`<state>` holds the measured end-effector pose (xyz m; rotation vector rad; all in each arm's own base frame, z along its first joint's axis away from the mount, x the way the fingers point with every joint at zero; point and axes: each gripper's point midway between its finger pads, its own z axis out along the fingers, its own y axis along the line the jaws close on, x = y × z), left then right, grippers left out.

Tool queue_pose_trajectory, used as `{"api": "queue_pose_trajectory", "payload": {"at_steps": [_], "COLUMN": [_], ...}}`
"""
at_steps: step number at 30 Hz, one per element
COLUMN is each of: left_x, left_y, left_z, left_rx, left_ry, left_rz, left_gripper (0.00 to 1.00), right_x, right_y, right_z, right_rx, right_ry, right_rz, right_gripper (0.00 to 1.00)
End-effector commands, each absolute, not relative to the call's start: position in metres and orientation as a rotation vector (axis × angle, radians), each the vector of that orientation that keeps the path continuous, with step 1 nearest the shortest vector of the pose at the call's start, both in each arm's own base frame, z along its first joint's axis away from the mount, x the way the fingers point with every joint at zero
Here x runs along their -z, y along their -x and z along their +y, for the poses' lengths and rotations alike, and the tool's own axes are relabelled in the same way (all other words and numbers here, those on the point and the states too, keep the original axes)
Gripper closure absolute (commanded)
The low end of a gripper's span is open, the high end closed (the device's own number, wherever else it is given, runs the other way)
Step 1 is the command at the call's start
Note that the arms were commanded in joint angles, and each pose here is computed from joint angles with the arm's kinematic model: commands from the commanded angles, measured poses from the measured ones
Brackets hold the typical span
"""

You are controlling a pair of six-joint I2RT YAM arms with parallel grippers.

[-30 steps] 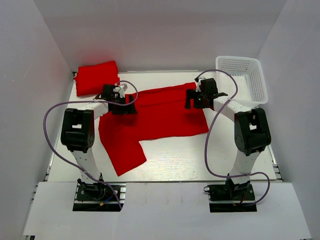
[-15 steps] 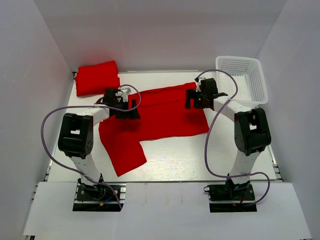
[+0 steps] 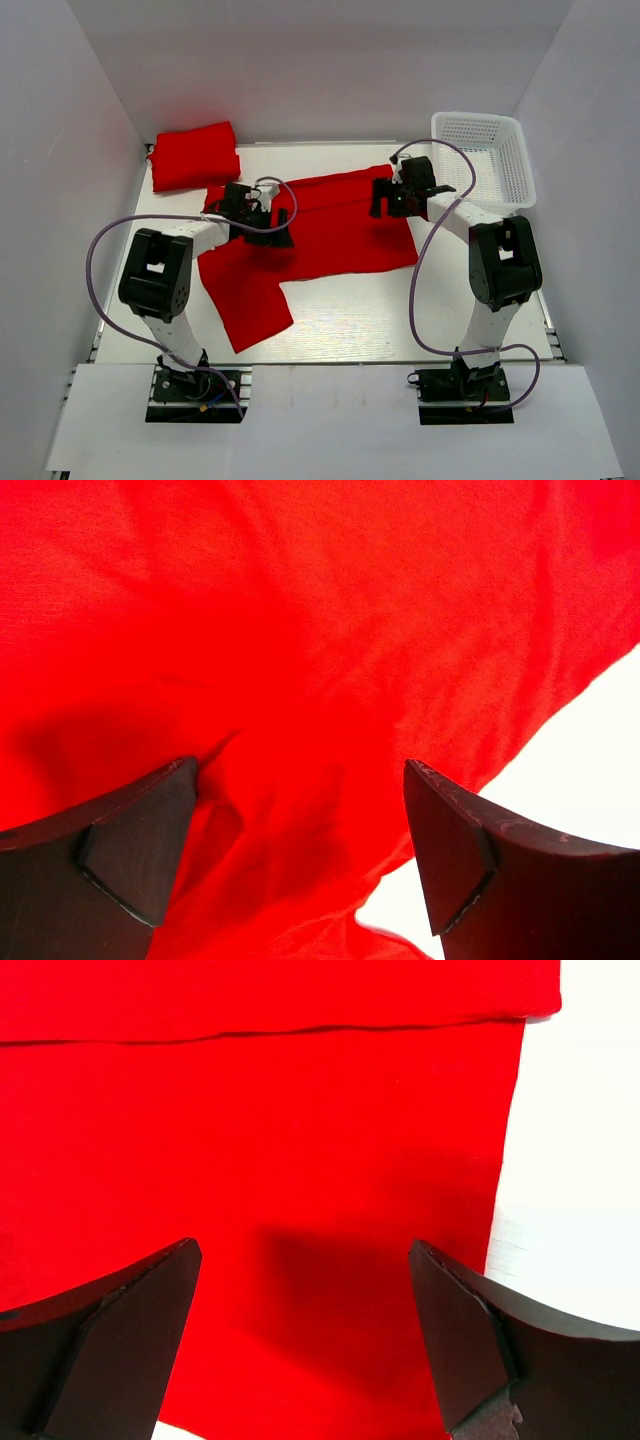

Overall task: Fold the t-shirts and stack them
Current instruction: Fold the flattened tshirt in 1/3 of the way

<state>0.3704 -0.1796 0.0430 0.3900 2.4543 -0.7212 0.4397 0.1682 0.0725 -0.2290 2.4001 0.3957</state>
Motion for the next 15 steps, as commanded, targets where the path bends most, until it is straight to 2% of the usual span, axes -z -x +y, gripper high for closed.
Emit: {"api": "queue_pose_trajectory", "payload": {"at_steps": [1,9,14,15], "left_x": [-0.055,-0.087,-0.094,-0.092], "left_y": [-0.358,-0.342,-0.375,-0.377], "left_z": [-0.201,-0.209,-0.179,-0.171], "left_rx": [0.795,0.723,0.467,0.433], "left_ry": [-0.487,-0.583,-0.308,-0.271], "left_rz": [2.402,2.331,2.416,2.45], "left_gripper": [0.08,0.05,0.0,0.0], "right_x": [-0.094,-0.094,-0.082,-0.096], "right_y": [-0.447,-0.448,-0.462,-0.474], "right_z": [0.166,0.169,0.178,0.184], "right_rx": [-0.391,-0.403,-0.422,-0.441], "right_ry": [0.22,0.233,0.231,0.225], "right_rz": [2.348,2.343,2.368,2.335], "right_gripper": [0.1,0.1,0.1,0.1]}}
